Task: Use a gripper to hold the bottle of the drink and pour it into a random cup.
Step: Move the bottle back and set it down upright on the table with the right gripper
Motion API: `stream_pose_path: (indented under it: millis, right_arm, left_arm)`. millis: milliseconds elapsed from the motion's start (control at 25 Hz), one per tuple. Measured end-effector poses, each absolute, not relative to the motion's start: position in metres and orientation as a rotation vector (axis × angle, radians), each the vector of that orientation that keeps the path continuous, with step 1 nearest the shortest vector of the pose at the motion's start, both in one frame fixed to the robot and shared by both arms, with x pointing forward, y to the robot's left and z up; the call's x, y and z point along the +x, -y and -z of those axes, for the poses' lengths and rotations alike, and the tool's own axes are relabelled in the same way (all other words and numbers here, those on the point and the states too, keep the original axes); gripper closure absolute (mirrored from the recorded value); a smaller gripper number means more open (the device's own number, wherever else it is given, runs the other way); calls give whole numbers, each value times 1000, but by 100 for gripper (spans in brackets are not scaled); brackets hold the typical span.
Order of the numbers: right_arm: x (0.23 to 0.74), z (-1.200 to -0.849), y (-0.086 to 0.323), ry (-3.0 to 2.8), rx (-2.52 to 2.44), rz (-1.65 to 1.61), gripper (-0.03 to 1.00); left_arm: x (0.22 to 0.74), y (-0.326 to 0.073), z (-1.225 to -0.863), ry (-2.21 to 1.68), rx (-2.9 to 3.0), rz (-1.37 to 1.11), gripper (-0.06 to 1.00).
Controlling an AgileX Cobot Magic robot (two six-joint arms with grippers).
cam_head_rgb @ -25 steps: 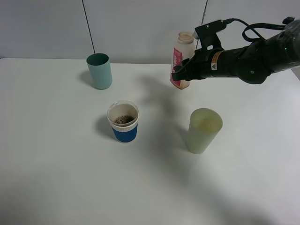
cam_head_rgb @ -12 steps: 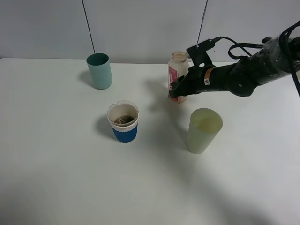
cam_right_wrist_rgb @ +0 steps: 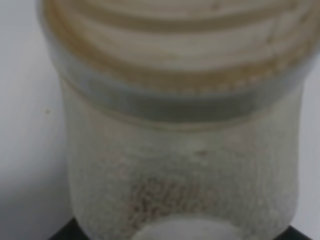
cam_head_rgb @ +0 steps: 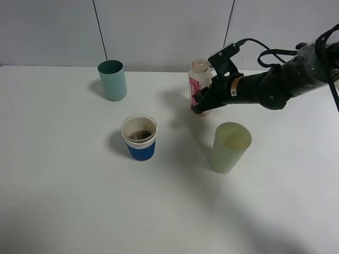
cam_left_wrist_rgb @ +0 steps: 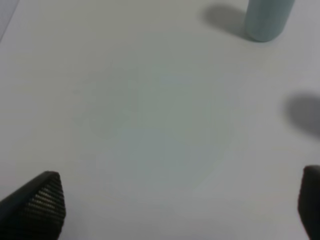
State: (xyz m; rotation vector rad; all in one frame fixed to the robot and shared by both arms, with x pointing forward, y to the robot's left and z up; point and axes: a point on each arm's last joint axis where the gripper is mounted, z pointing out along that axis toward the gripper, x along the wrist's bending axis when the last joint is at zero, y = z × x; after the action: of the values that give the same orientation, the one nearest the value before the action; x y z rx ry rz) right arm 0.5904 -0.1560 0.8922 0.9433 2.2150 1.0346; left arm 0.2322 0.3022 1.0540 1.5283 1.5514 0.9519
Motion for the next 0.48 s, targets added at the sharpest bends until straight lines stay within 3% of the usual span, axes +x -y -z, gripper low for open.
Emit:
stream_pose_path:
  millis: [480]
  right_arm:
    - [592,-898,151,-2162,895,-1136,61]
  left_arm:
    - [232,-302,-1054,-1551,1528,-952,2]
